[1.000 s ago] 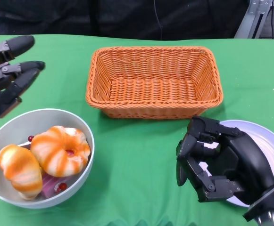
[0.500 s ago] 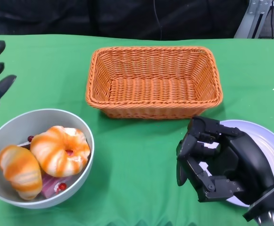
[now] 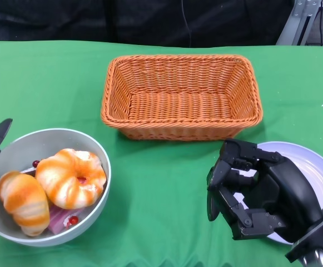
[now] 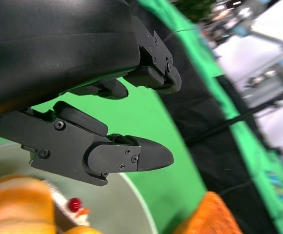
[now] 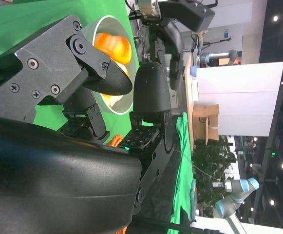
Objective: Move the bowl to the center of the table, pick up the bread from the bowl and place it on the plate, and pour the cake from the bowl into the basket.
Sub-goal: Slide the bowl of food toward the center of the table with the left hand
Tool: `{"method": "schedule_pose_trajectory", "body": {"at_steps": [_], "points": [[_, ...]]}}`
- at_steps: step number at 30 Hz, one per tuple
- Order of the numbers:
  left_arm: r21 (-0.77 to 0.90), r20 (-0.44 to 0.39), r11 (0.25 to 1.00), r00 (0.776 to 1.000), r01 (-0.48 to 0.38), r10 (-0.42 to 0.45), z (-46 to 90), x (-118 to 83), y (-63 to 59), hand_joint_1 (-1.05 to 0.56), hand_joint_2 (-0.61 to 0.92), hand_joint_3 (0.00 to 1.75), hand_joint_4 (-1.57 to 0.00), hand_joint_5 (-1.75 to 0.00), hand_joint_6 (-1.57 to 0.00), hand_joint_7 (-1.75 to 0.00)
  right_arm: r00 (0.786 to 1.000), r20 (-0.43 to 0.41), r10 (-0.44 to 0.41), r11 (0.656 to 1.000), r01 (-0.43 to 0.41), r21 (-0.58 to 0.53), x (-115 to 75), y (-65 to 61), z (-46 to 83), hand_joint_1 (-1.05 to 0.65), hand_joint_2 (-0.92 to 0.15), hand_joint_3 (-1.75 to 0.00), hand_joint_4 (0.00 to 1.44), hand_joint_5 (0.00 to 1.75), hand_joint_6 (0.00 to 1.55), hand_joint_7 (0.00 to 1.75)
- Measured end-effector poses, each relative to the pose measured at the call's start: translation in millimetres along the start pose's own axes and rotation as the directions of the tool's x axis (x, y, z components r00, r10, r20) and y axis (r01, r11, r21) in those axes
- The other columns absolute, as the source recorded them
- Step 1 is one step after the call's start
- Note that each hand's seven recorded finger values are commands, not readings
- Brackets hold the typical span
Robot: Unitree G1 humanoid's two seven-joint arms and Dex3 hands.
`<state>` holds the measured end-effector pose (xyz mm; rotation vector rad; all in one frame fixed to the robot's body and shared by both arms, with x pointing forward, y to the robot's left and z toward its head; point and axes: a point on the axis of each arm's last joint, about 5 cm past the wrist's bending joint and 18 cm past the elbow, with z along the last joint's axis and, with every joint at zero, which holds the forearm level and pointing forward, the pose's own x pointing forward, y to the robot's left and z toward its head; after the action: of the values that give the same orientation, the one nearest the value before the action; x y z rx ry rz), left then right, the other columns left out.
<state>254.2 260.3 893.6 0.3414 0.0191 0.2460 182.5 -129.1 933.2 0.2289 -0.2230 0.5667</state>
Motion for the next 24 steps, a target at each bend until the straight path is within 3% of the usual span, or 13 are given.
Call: {"method": "schedule_pose_trajectory", "body": {"at_steps": [10,20,24], "points": [[0.025,-0.148,0.999,0.989,0.022,-0.018,-2.7,4.2,-0.1,-0.64,0.92,0.56,-0.27,0.0,-0.32,-0.02,1.0,0.002,-0.002,1.0,0.002,-0.002,0.4,0.6,-0.1,-0.14,-0.44,-1.29,0.8,1.64,0.71,1.42],[0.025,-0.293,0.995,0.953,0.092,-0.08,3.7,5.9,-5.1,-0.57,0.92,0.63,-0.3,-0.01,-0.44,-0.05,1.0,0.002,-0.002,1.0,0.002,-0.007,0.6,0.2,-0.1,-0.14,-0.45,-1.29,0.81,1.64,0.7,1.43],[-0.003,-0.33,0.994,0.938,0.112,-0.106,8.2,6.2,-6.0,-0.56,0.92,0.67,-0.26,0.0,-0.37,-0.01,1.0,0.006,-0.002,1.0,0.002,-0.012,0.6,0.2,0.0,-0.13,-0.45,-1.3,0.8,1.64,0.7,1.43]]}}
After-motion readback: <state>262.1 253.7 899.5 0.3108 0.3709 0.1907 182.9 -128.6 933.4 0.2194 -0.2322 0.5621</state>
